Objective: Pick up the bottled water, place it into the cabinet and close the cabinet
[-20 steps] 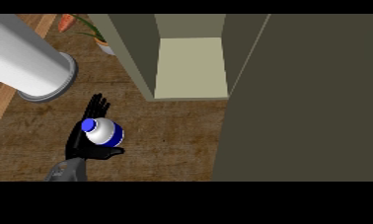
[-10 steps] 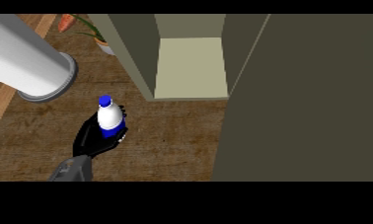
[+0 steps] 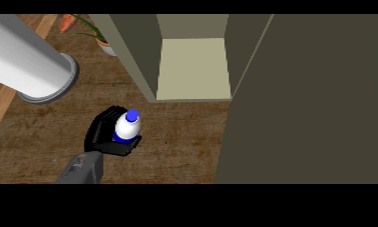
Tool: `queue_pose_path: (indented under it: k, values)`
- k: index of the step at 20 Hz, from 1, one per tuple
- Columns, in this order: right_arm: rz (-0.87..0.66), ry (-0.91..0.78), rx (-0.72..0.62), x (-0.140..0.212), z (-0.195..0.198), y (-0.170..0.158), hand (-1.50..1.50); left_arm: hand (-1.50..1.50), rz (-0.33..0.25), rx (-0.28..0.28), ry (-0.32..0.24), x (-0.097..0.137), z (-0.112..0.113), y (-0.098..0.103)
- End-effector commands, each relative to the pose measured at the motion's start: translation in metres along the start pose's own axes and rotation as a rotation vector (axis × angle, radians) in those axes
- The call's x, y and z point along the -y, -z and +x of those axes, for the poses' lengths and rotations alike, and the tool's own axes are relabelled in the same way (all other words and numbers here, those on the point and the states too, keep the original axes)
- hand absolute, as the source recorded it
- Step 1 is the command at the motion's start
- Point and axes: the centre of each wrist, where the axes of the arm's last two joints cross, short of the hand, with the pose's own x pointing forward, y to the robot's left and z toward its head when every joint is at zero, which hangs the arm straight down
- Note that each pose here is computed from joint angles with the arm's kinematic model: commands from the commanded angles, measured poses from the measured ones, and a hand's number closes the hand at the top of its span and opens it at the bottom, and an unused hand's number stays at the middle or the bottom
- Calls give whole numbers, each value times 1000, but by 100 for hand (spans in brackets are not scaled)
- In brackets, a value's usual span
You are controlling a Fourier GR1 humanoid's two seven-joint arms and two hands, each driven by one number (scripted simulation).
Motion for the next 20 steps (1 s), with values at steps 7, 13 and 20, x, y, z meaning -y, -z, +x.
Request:
queue_pose_path:
  k: [7,13,20]
  values:
    - [-46,-15,28,27,24,-25,-150,150,19,104,-17,60,-8,27]
    - [-59,-21,49,44,12,-17,-150,150,-35,131,-140,76,9,60]
    - [-112,-30,20,71,-11,-16,-150,150,-48,118,-149,103,31,86]
